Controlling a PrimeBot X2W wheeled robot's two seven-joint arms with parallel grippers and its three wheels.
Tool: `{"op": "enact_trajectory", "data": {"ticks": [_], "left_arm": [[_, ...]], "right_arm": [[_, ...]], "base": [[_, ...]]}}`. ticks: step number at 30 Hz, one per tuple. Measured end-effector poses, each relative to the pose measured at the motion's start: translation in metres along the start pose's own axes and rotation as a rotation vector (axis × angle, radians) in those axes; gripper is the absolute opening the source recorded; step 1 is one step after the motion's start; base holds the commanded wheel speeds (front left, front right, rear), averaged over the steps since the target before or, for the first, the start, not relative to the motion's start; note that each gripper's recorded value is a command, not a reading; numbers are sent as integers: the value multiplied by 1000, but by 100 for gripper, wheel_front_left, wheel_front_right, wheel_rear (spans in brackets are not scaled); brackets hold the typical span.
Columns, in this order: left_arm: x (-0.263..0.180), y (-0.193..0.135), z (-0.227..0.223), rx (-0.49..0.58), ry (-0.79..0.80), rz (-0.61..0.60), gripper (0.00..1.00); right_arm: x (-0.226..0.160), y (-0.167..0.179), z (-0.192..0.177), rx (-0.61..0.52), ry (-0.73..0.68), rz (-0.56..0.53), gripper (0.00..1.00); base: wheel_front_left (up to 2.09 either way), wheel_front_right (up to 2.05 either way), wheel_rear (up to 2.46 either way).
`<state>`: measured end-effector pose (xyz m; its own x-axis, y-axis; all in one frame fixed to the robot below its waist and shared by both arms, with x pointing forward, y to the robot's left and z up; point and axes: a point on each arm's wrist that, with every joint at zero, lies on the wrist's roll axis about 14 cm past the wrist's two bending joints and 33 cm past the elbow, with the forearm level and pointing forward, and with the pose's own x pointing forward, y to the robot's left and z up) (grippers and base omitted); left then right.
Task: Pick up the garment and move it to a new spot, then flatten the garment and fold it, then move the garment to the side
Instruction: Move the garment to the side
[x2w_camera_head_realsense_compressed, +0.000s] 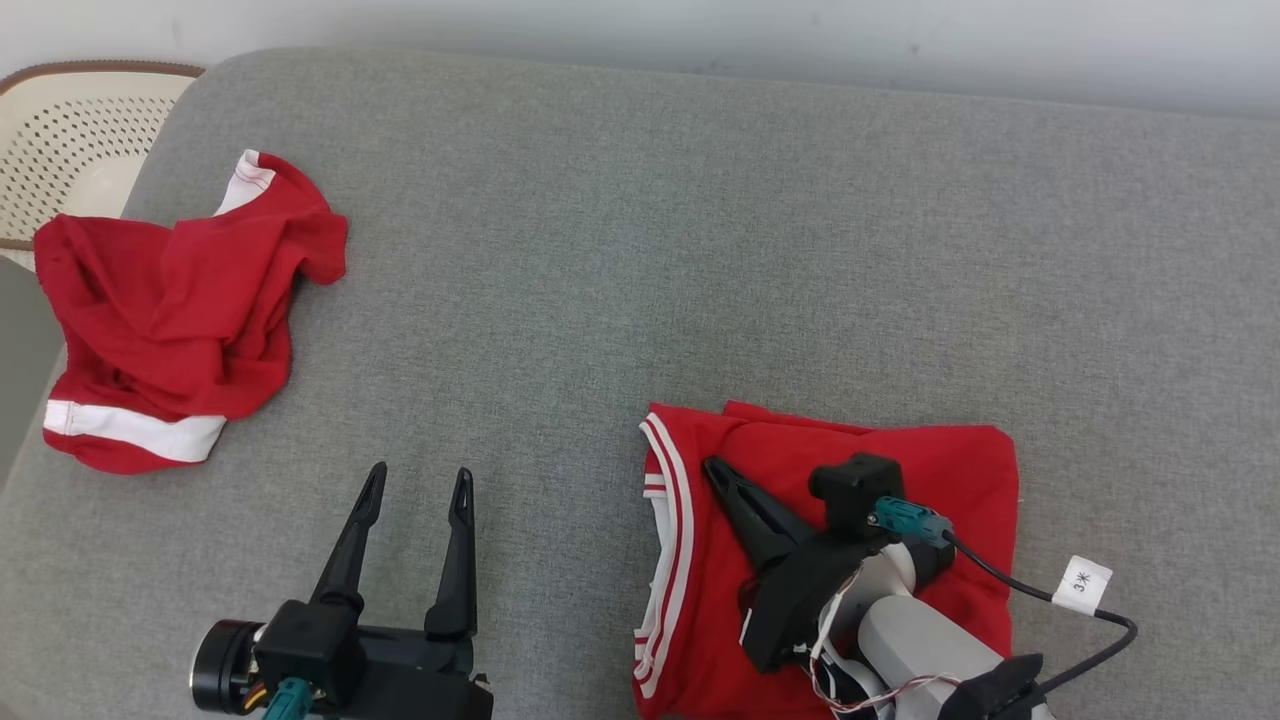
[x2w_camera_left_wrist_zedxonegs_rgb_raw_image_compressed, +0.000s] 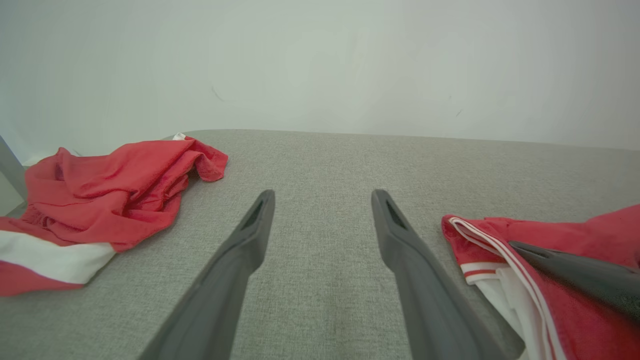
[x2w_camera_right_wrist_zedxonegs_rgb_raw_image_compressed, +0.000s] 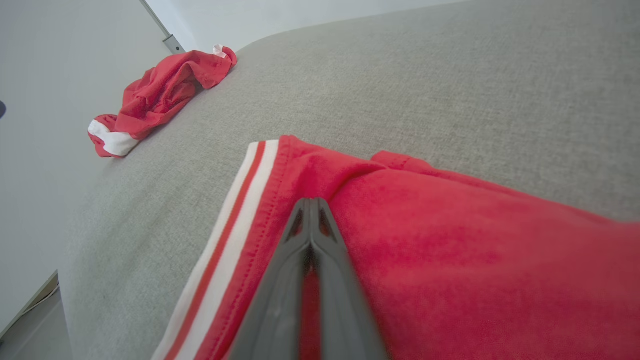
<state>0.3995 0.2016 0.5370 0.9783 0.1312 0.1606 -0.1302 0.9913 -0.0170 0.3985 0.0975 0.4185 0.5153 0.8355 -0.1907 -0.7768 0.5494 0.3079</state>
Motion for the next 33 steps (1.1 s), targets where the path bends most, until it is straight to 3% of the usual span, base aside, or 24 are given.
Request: {"op": "enact_trajectory", "data": {"ticks": [11, 16, 33], "left_arm": [[4, -7, -1, -15, -2, -16, 100], [5, -12, 1, -24, -10, -26, 100], [10, -29, 4, -35, -24, -84, 100]], "right_arm": [[-3, 23, -20, -116, 105, 92, 0], [-6, 23, -16, -113, 89, 86, 0], [-61, -49, 1, 41, -53, -209, 0]], "base": [[0, 0, 0], [0, 0, 0], [0, 0, 0]]}}
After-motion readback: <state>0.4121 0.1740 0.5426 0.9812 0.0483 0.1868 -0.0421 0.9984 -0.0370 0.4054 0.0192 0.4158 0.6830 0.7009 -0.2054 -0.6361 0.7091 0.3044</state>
